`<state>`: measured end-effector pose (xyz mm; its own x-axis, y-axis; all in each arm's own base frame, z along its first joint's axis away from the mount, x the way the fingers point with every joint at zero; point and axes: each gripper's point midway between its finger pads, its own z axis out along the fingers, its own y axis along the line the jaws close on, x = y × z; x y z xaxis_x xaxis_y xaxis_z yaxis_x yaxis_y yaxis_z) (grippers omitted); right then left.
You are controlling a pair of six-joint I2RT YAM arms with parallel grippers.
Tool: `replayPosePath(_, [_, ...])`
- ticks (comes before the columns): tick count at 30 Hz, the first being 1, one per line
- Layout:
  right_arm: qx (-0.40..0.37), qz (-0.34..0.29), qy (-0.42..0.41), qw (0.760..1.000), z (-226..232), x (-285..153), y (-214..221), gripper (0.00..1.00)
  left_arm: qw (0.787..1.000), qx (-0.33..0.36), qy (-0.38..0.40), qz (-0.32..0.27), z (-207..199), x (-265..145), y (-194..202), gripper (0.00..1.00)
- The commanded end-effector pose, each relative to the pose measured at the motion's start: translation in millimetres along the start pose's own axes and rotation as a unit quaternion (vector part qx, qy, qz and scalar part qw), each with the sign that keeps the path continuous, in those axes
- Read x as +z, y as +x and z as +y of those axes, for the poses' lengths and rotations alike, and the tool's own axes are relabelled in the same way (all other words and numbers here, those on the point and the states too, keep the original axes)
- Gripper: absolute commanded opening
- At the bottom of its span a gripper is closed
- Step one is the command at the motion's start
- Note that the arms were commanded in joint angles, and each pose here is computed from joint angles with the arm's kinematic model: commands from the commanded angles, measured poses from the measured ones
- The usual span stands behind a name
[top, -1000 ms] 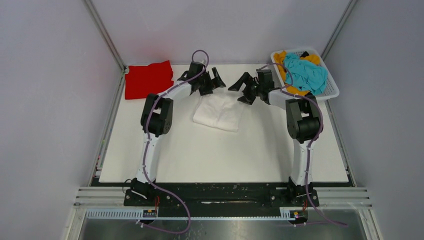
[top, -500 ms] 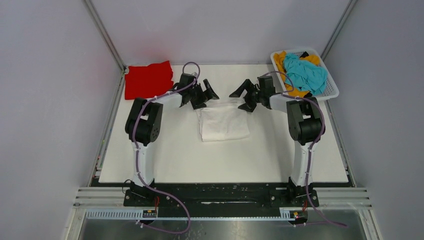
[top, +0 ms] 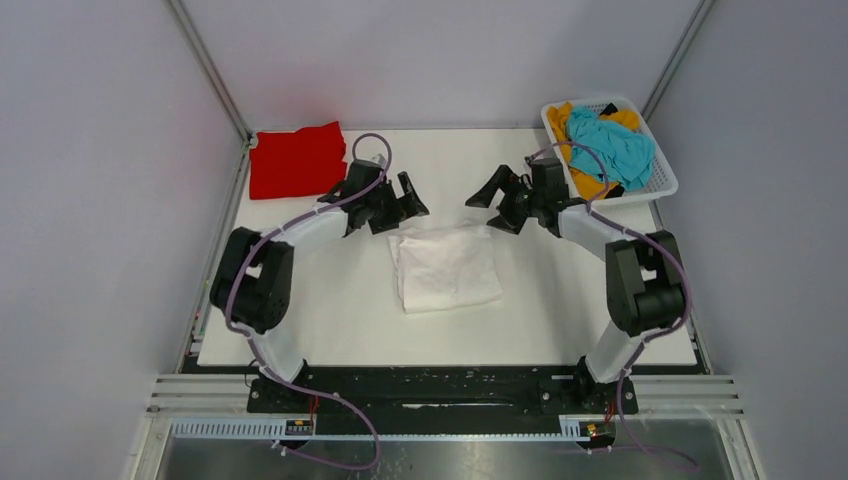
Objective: Fold and stack the t-shirts
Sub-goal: Fold the long partially folded tshirt into a neat square, then put the neatly folded tshirt into the bin with left arm
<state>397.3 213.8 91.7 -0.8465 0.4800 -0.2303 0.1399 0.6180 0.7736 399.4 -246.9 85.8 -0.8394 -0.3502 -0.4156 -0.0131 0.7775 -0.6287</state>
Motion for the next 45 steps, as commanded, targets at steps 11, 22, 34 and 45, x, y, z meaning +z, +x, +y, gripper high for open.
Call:
replayPosePath(11, [-0.063,-0.112,0.066,0.99,-30,-91,13,0.99,0.988,0.069,-0.137,0.027,57,-62,72,0.98])
replayPosePath(22, [-0.091,-0.152,0.109,0.978,-44,-115,7,0.99,0.972,0.09,-0.179,0.121,63,-7,121,0.69])
replayPosePath(34, [-0.11,-0.171,0.127,0.971,-53,-123,-2,0.99,0.902,0.244,-0.356,-0.003,59,1,14,0.0])
replayPosePath(45, [-0.129,-0.219,0.16,0.954,-62,-135,-17,0.99,0.84,0.339,-0.4,-0.142,55,-14,-147,0.0])
